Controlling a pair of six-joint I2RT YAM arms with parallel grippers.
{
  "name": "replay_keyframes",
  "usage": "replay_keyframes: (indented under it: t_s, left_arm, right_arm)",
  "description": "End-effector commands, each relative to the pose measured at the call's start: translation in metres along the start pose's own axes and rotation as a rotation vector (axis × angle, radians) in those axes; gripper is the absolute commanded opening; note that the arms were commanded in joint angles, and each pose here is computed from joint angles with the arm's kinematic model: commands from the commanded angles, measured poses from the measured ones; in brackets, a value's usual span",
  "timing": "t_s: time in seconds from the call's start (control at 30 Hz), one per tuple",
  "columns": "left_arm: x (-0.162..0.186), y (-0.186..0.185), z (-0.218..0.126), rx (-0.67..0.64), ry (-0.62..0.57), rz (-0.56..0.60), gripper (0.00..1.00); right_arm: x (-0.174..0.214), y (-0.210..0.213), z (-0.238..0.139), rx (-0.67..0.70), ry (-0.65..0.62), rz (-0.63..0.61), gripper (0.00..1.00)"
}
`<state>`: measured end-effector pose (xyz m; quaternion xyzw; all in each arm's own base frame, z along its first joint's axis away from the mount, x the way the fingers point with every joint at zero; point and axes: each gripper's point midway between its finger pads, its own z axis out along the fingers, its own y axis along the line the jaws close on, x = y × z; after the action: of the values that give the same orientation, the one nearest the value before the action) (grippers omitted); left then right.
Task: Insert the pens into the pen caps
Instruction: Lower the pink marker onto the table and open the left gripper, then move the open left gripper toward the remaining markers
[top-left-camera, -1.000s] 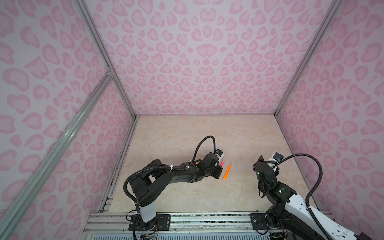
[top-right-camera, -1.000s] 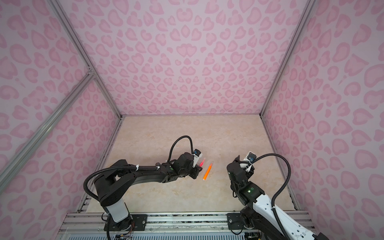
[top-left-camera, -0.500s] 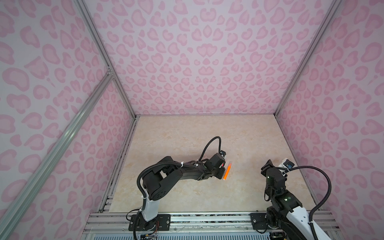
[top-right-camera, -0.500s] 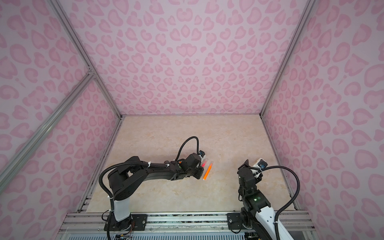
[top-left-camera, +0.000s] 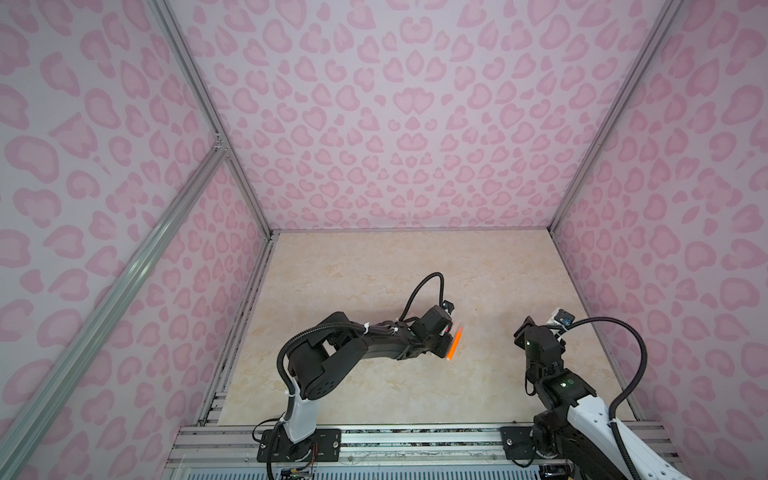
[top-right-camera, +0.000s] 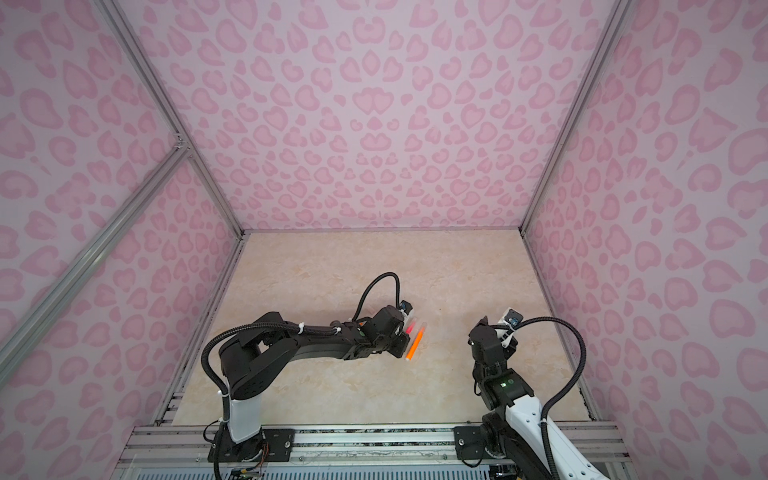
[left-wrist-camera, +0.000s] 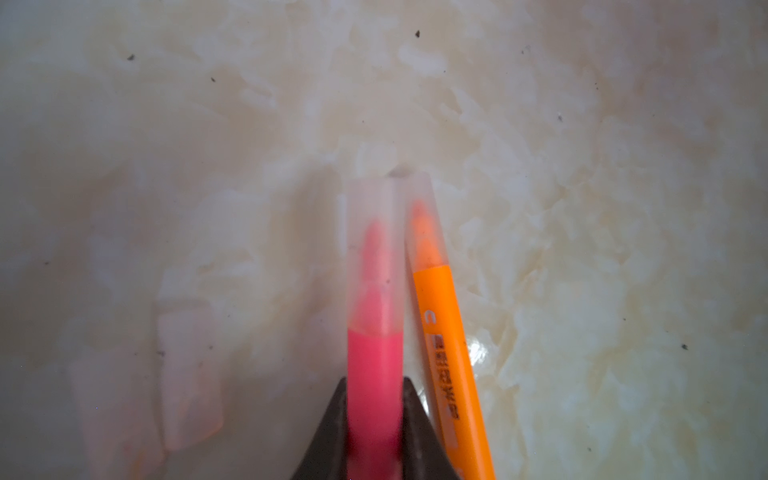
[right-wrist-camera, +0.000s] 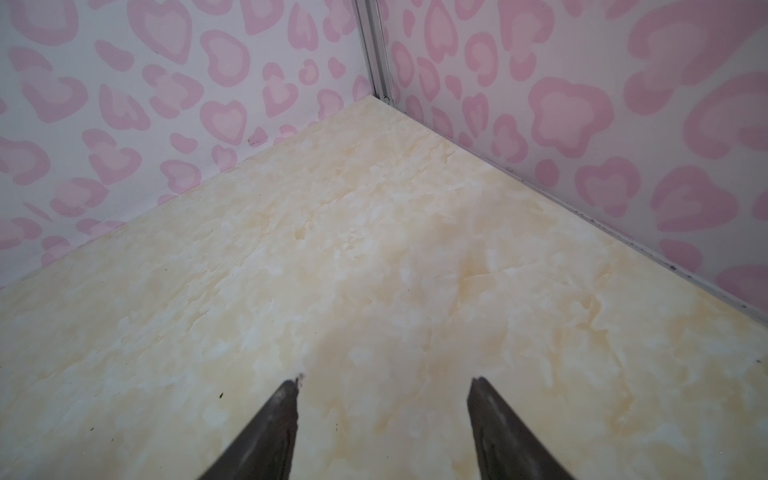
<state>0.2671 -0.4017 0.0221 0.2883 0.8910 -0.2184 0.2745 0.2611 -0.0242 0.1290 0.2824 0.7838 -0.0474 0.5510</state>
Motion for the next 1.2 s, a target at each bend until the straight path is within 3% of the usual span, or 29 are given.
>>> replay_keyframes:
  t_s: [0.0,0.27,0.43,0.73,0.93,1.17]
  left_arm:
    - [0.002,-0.001,-0.007,0.011,0.001,0.014,0.27]
    - [-0.003,-0.002,-0.024,0.022,-0.048,0.025,0.32]
    - [-0.014,0.000,-0.059,0.034,-0.175,0.033,0.35]
    - [-0.025,0.060,-0.130,-0.243,-0.394,-0.031,0.47]
    - [-0.022,0.095,-0.123,-0.299,-0.349,-0.136,0.47]
    - [-0.024,0.111,-0.118,-0.363,-0.321,-0.164,0.46]
  right_arm:
    - [-0.004,0.004,0.000,-0.015,-0.012,0.003,0.66]
    - [-0.004,0.003,-0.002,-0.027,-0.022,0.013,0.65]
    - [-0.004,0.004,-0.002,-0.031,-0.020,0.012,0.65]
    - [-0.004,0.003,-0.002,-0.028,-0.021,0.012,0.65]
    - [-0.004,0.003,-0.002,-0.029,-0.023,0.015,0.65]
    - [-0.005,0.006,-0.001,-0.034,-0.018,0.007,0.65]
